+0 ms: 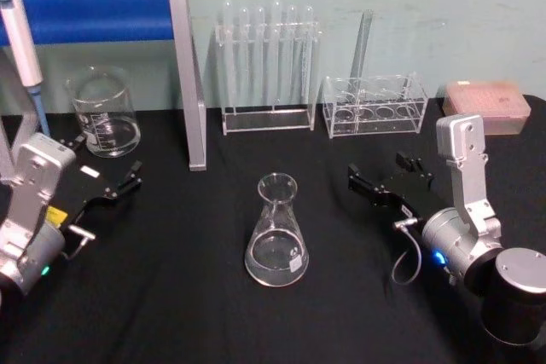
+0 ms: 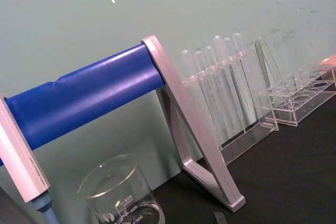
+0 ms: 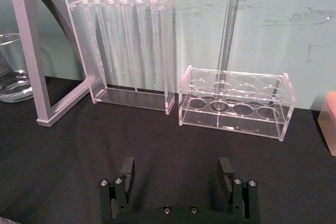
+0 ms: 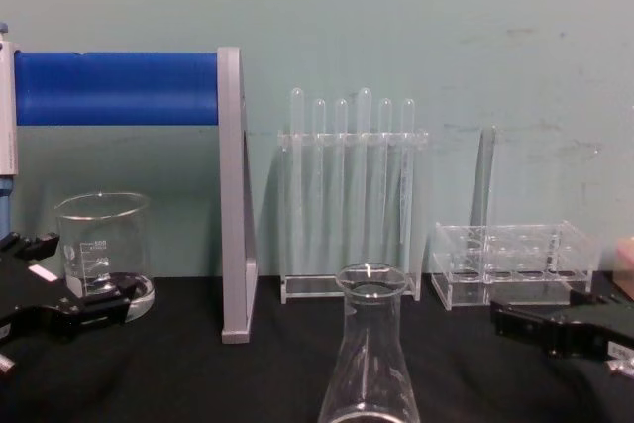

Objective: Grasp the erlenmeyer flask with one hand, shake it three times, then place it back.

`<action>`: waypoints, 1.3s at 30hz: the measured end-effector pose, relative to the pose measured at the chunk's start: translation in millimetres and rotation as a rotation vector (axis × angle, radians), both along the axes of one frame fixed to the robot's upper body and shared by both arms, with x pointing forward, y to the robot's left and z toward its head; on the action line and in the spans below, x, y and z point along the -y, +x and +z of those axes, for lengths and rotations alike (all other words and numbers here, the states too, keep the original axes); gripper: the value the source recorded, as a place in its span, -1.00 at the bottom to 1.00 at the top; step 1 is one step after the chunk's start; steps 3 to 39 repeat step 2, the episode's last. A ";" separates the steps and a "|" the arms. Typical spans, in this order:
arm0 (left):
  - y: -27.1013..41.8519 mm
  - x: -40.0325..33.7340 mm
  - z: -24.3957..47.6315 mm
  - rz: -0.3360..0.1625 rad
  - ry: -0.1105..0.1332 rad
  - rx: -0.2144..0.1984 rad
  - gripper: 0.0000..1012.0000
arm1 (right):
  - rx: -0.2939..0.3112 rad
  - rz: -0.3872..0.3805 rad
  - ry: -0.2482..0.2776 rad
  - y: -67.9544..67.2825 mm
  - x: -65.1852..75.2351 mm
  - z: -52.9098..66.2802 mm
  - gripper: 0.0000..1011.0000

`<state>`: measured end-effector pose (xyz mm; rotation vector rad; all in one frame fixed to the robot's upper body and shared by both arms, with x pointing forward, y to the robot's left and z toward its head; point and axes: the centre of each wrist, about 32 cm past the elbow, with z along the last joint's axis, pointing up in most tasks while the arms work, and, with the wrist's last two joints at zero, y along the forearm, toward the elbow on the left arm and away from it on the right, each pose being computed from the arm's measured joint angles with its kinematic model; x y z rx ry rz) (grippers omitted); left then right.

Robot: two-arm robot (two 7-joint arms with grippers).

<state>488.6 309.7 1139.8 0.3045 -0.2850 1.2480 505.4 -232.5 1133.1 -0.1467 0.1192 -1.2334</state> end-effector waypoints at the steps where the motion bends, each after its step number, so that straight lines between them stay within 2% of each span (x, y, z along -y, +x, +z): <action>1: 0.0 0.0 0.0 0.000 0.000 0.000 0.98 | 0.000 0.000 0.000 0.0 0.0 0.0 0.98; 39: 0.0 0.0 0.0 0.000 0.000 0.000 0.98 | 0.000 0.000 0.000 0.0 0.0 0.0 0.98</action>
